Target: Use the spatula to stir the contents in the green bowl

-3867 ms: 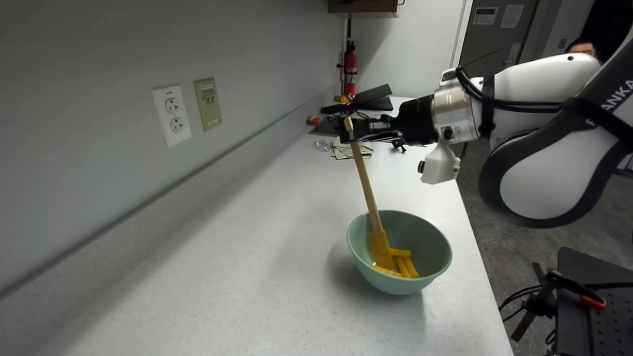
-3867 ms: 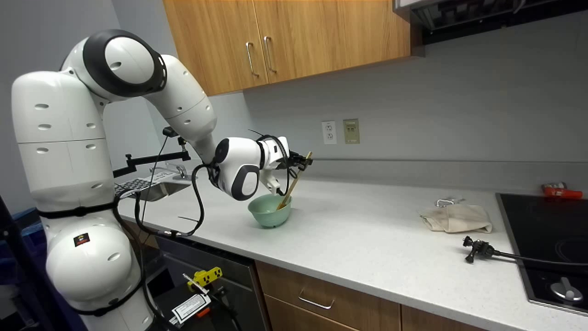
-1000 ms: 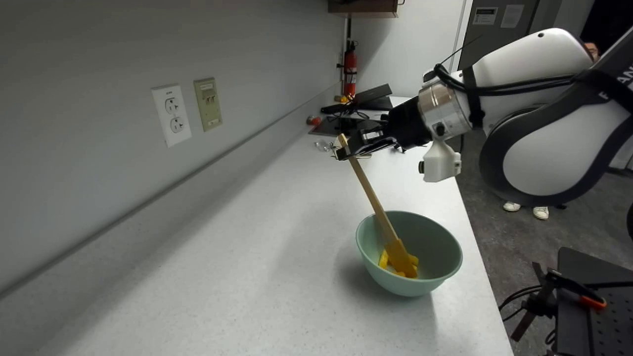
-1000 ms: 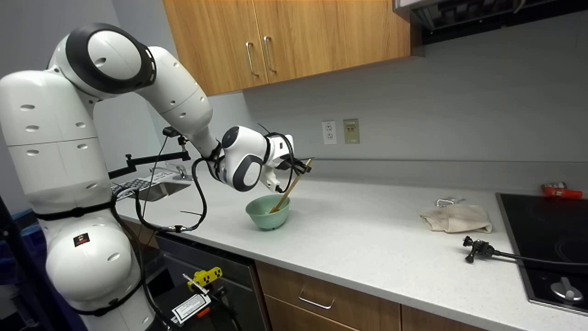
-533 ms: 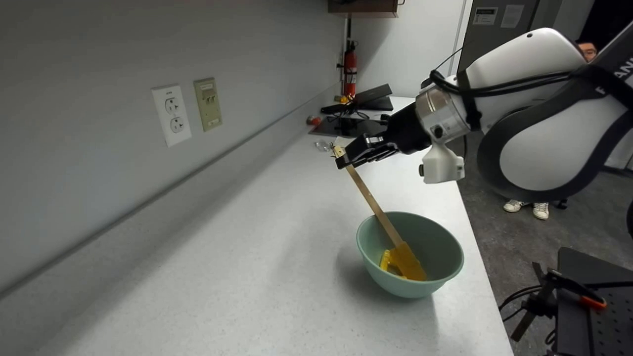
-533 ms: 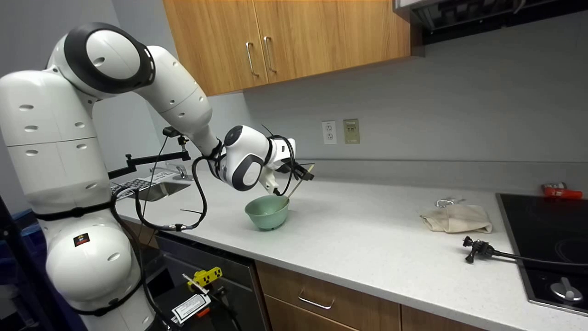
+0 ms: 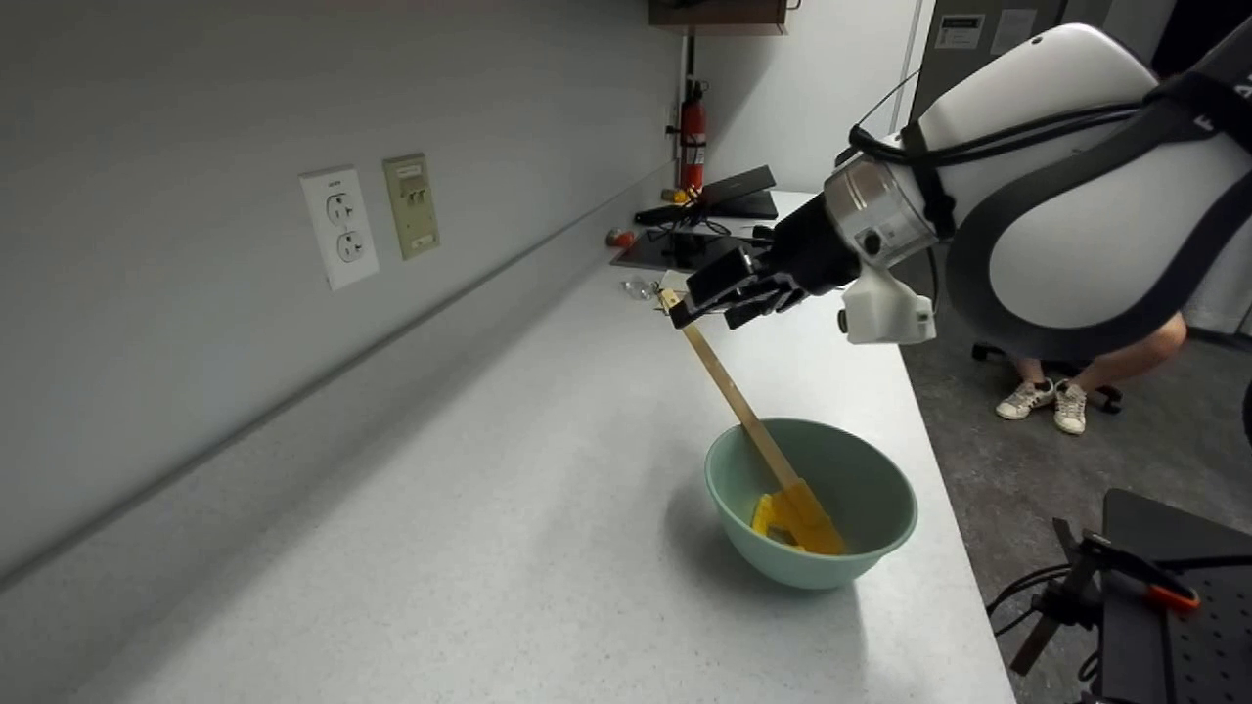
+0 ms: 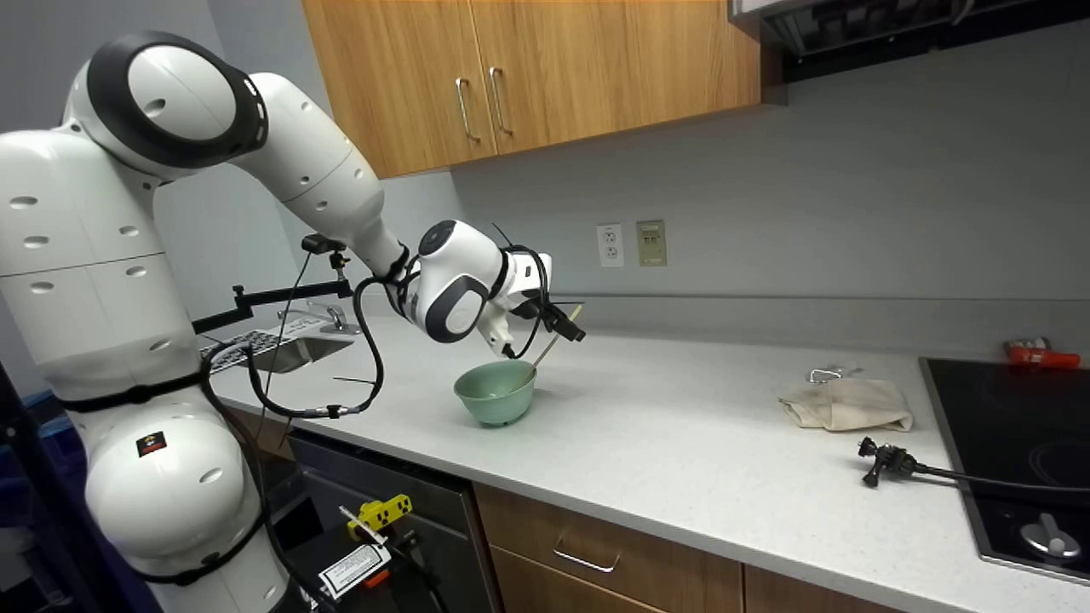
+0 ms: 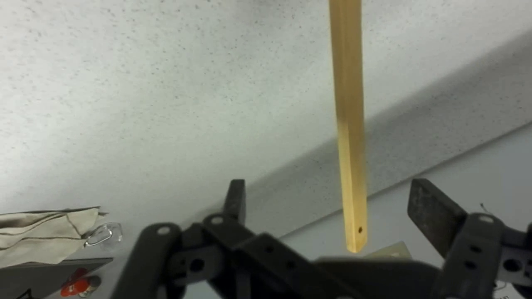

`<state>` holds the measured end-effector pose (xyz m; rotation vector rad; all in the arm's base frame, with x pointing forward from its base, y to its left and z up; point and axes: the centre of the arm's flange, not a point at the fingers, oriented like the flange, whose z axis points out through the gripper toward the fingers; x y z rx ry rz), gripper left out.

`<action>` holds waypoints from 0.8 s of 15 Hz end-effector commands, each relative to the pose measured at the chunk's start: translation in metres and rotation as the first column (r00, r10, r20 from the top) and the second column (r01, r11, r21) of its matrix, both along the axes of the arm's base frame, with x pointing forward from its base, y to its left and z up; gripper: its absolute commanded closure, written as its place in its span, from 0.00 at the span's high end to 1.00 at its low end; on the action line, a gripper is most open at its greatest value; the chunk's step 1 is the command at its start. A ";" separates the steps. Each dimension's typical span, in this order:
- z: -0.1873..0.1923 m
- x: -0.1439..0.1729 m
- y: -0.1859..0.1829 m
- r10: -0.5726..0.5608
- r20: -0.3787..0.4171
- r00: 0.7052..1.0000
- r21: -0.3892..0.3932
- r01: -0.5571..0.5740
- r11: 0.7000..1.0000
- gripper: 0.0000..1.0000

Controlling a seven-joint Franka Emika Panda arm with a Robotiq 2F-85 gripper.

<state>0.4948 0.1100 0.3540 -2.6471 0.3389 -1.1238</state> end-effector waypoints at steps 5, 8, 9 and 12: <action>0.032 -0.004 -0.011 -0.028 -0.254 0.967 -0.017 0.024 1.000 1.00; 0.042 -0.010 -0.008 -0.005 -0.348 0.937 -0.015 0.000 1.000 1.00; 0.048 -0.013 -0.004 0.002 -0.366 0.931 -0.013 -0.007 1.000 1.00; 0.075 -0.021 0.018 0.033 -0.384 0.923 -0.012 -0.041 0.999 1.00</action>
